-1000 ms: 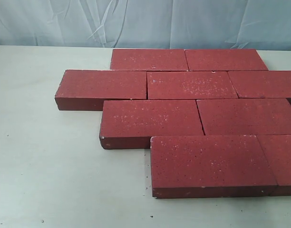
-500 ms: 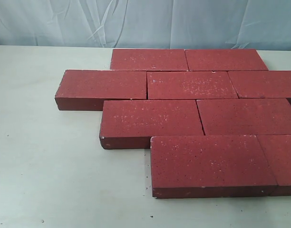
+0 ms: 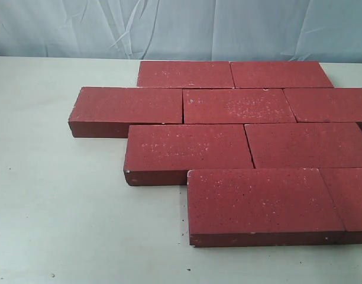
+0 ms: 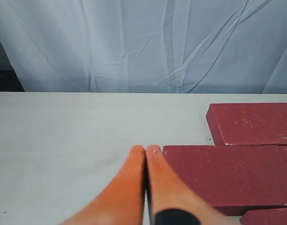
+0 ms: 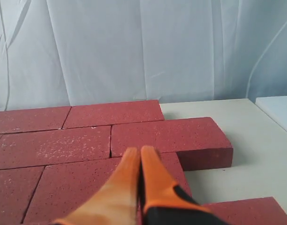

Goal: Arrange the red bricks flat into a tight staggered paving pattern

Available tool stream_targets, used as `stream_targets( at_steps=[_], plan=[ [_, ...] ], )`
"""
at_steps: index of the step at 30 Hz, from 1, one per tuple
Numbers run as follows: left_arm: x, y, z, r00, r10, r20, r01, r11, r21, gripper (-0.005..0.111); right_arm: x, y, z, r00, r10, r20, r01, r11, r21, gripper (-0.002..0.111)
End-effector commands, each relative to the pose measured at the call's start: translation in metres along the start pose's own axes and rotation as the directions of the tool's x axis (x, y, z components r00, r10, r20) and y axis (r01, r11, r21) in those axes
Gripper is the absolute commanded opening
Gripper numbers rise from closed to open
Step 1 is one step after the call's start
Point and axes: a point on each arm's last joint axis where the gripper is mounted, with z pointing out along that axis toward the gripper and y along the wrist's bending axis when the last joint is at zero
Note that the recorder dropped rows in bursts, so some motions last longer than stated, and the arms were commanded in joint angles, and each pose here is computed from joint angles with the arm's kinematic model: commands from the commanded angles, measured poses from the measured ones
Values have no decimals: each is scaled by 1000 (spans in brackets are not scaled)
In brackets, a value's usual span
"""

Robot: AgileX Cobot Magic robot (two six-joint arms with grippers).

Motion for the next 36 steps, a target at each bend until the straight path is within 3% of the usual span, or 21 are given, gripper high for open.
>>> stream_targets(
  at_steps=[1, 12, 36],
  plan=[
    [-1, -2, -1, 1000, 0, 16, 0, 1000, 4, 0, 13, -1, 3, 999, 0, -32, 1, 1000, 7, -1],
    [-1, -1, -1, 1000, 7, 15, -7, 1000, 1, 0, 49, -3, 11, 990, -10, -140, 12, 1000, 10, -1],
    [-1, -1, -1, 1000, 7, 15, -7, 1000, 1, 0, 49, -3, 11, 990, -43, -135, 44, 999, 3, -1]
  ],
)
